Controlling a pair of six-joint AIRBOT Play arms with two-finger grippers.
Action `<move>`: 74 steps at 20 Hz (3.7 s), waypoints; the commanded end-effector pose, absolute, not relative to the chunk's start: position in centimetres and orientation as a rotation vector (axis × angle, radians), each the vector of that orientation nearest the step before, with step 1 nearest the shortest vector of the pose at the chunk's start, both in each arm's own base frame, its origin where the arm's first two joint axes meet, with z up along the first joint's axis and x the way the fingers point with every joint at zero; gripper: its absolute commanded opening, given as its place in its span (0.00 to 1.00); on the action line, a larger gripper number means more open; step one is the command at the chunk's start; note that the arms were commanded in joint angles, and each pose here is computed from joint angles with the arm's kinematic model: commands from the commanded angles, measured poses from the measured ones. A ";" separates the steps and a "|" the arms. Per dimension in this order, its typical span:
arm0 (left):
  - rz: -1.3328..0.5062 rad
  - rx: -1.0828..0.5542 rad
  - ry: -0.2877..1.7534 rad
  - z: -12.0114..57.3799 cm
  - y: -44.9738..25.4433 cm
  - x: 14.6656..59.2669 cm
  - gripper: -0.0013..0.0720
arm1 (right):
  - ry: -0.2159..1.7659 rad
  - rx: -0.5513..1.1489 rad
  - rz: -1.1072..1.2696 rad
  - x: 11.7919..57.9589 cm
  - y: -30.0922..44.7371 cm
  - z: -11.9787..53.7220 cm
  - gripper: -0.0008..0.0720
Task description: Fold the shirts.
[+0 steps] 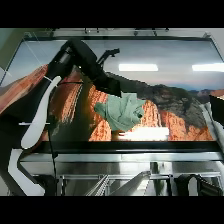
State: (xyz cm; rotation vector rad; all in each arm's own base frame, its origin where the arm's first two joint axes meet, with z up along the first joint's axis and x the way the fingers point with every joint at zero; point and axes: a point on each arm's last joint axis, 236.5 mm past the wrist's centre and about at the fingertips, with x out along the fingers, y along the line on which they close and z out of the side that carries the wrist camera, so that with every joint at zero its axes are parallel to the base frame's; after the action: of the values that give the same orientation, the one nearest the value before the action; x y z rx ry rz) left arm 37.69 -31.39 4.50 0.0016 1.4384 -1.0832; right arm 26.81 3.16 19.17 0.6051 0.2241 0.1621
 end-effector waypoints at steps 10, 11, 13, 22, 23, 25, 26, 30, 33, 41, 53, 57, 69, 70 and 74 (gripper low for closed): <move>-0.574 -0.471 1.521 -3.1 -13.2 30.6 0.92 | 0.736 0.826 0.342 27.0 7.9 9.7 0.04; -0.561 -0.488 1.508 -3.8 -13.7 30.5 0.92 | 0.817 0.856 0.366 27.5 8.2 7.7 0.04; -0.558 -0.528 1.453 -4.9 -15.5 31.1 0.92 | 0.933 0.896 0.432 28.7 9.5 4.3 0.21; -0.684 -0.385 1.467 -7.5 -23.7 34.2 0.93 | 1.246 0.989 0.629 29.6 20.1 -7.9 0.74; -0.699 -0.372 1.467 -7.8 -24.5 34.9 0.93 | 1.260 0.971 0.619 29.9 20.5 -8.7 0.73; -0.725 -0.358 1.489 -8.6 -25.6 35.8 0.92 | 1.257 0.940 0.598 30.9 20.7 -9.4 0.73; -0.745 -0.357 1.520 -8.7 -25.8 35.6 0.92 | 1.247 0.936 0.603 31.2 20.8 -9.1 0.73; -0.766 -0.394 1.618 -8.8 -23.7 35.1 0.92 | 1.213 0.947 0.636 31.7 20.1 -7.4 0.73; -0.700 -0.475 1.642 -9.6 -20.4 35.5 0.92 | 1.201 0.993 0.637 32.0 18.0 -6.6 0.73; -0.538 -0.561 1.493 -10.8 -15.8 40.3 0.86 | 1.091 1.112 0.550 34.3 12.3 -5.4 0.73; -0.819 -0.466 1.634 -12.4 -25.7 38.3 0.57 | 1.061 1.114 0.489 35.4 11.4 -6.0 0.73; -0.817 -0.499 1.669 -12.4 -24.3 37.9 0.09 | 1.062 1.135 0.434 36.1 11.3 -6.4 0.73; -0.844 -0.529 1.720 -11.6 -23.8 36.8 0.05 | 1.287 1.006 0.405 40.7 19.8 -11.5 0.63; -0.845 -0.528 1.720 -11.6 -23.9 36.8 0.05 | 1.294 0.996 0.422 40.7 20.6 -11.5 0.61; -0.856 -0.532 1.728 -11.2 -23.8 36.6 0.05 | 1.283 0.983 0.522 40.9 22.7 -9.4 0.04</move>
State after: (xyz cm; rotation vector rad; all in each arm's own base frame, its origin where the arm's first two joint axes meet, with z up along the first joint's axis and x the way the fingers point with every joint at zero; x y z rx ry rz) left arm 36.86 -23.73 -11.63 -0.5262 1.7202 -0.8421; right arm 40.86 20.77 -10.73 0.9818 1.2750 0.4490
